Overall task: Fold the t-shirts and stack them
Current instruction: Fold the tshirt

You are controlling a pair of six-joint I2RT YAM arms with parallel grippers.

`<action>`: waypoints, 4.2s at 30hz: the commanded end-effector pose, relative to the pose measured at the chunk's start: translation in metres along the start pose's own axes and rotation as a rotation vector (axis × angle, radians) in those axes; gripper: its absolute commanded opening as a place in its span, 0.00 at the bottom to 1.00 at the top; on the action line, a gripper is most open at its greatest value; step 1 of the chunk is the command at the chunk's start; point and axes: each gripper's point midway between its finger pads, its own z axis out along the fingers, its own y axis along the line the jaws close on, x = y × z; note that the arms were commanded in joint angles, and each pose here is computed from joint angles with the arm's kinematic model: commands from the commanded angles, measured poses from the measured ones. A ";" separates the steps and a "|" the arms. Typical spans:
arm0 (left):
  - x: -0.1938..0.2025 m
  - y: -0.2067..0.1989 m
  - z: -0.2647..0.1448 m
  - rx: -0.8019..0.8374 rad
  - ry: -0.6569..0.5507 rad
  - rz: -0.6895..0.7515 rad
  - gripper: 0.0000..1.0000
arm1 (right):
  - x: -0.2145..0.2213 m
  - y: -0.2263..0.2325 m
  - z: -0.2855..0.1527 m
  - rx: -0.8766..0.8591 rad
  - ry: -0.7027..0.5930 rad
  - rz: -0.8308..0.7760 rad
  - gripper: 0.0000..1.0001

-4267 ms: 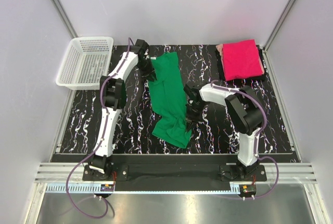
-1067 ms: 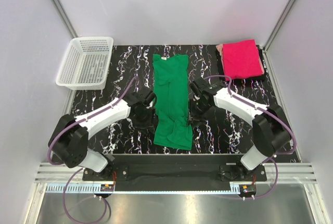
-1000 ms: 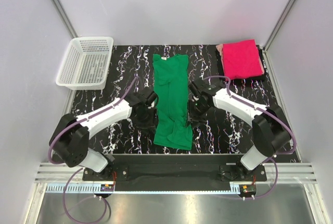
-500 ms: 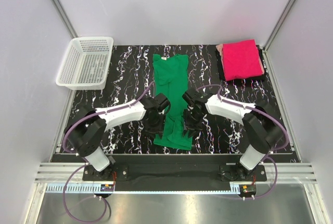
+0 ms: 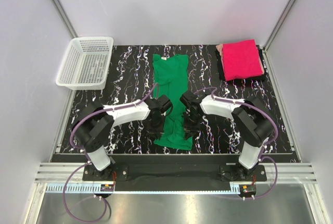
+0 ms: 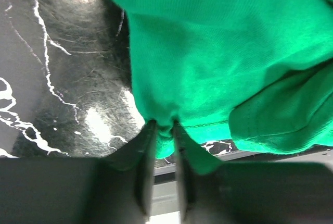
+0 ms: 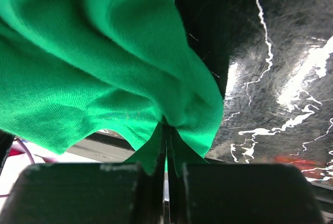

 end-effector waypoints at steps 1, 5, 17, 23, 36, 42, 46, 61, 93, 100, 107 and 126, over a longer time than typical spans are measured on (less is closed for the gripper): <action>-0.006 -0.006 0.003 0.016 -0.046 0.015 0.17 | -0.001 0.004 0.001 -0.004 -0.021 -0.017 0.00; 0.006 0.000 0.003 0.014 -0.034 0.005 0.13 | 0.007 -0.001 -0.001 -0.002 -0.014 -0.006 0.00; 0.036 0.010 -0.001 0.029 -0.011 -0.012 0.11 | 0.034 -0.014 -0.001 0.006 0.022 0.004 0.00; 0.039 0.005 -0.005 0.042 -0.016 -0.023 0.09 | 0.038 -0.011 -0.002 0.007 0.029 0.008 0.00; 0.054 -0.004 -0.010 0.078 0.001 -0.043 0.11 | 0.052 -0.017 -0.006 0.029 0.049 0.020 0.00; 0.050 -0.001 -0.013 0.057 -0.029 -0.046 0.29 | 0.047 -0.016 -0.005 0.042 0.046 0.018 0.16; 0.038 0.001 -0.026 0.043 -0.095 -0.055 0.49 | 0.037 -0.011 -0.014 0.061 0.004 -0.005 0.31; -0.002 0.041 -0.172 -0.024 -0.564 -0.165 0.81 | 0.029 -0.009 -0.147 -0.100 -0.399 -0.050 1.00; 0.037 0.020 -0.149 0.105 -0.493 -0.178 0.99 | 0.084 0.042 -0.162 -0.295 -0.456 0.225 1.00; 0.029 -0.018 -0.141 0.060 -0.469 -0.082 0.99 | 0.074 0.040 -0.191 -0.298 -0.568 0.144 1.00; 0.018 -0.024 -0.142 0.030 -0.485 -0.087 0.99 | 0.057 0.040 -0.190 -0.237 -0.550 0.084 1.00; 0.003 -0.006 -0.151 -0.057 -0.535 -0.235 0.99 | 0.019 0.046 -0.190 -0.256 -0.476 -0.104 0.24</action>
